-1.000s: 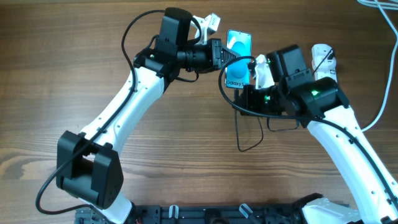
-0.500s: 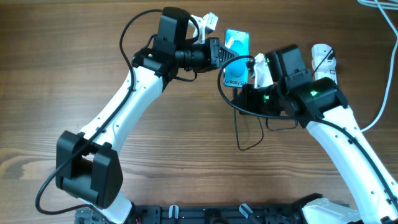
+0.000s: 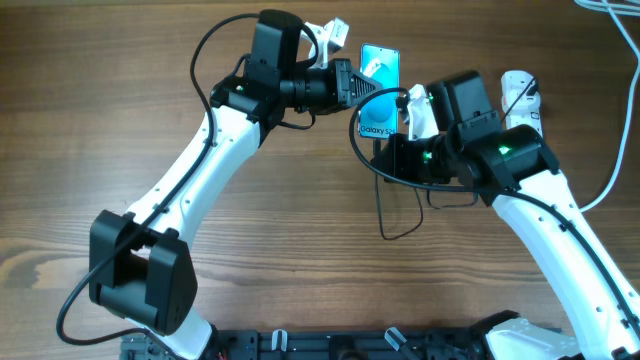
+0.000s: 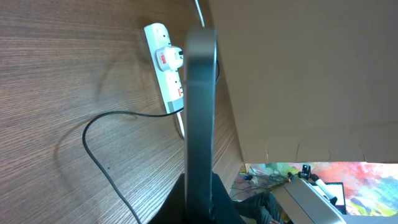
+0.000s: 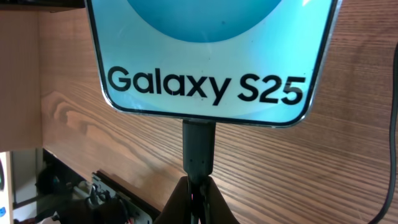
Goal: Plug charger to phone and switch on socket
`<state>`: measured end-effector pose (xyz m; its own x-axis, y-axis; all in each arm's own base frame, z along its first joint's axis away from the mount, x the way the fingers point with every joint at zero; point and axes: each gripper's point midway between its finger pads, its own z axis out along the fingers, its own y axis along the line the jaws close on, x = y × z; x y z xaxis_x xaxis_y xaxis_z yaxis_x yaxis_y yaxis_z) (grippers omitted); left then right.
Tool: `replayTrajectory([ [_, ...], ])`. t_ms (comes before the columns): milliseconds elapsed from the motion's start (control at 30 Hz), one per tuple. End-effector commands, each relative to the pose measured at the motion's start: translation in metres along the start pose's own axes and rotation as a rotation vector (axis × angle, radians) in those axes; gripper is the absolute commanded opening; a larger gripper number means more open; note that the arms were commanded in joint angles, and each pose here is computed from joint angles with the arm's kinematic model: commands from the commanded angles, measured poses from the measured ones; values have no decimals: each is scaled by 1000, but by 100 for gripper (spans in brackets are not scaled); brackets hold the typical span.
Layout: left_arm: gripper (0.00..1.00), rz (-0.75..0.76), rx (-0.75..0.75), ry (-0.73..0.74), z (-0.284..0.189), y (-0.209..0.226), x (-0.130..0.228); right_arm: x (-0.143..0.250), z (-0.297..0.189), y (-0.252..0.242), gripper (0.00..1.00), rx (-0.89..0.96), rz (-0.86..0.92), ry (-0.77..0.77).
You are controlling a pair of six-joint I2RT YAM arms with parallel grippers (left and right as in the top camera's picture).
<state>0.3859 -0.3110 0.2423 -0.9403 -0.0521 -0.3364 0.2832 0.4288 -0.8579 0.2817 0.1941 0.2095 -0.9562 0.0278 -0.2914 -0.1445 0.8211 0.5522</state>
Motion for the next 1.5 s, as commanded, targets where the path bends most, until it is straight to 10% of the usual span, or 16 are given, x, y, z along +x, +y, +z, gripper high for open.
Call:
replayTrajectory([
  [0, 4, 38, 122, 106, -3, -34, 23, -25, -6, -8, 4, 52, -34, -102],
  [233, 4, 38, 122, 106, -3, -34, 23, -26, -6, -10, 6, 63, -34, -108],
  [867, 4, 42, -288, -57, -9, 43, 3, 3, -10, 1, 99, -8, -74, 6],
  [1033, 4, 20, -306, -38, -10, 48, 9, 3, -15, 3, 99, -36, -80, 0],
  [1467, 4, 322, 254, 230, -12, -42, 58, -47, -81, -125, 99, 129, 251, -225],
])
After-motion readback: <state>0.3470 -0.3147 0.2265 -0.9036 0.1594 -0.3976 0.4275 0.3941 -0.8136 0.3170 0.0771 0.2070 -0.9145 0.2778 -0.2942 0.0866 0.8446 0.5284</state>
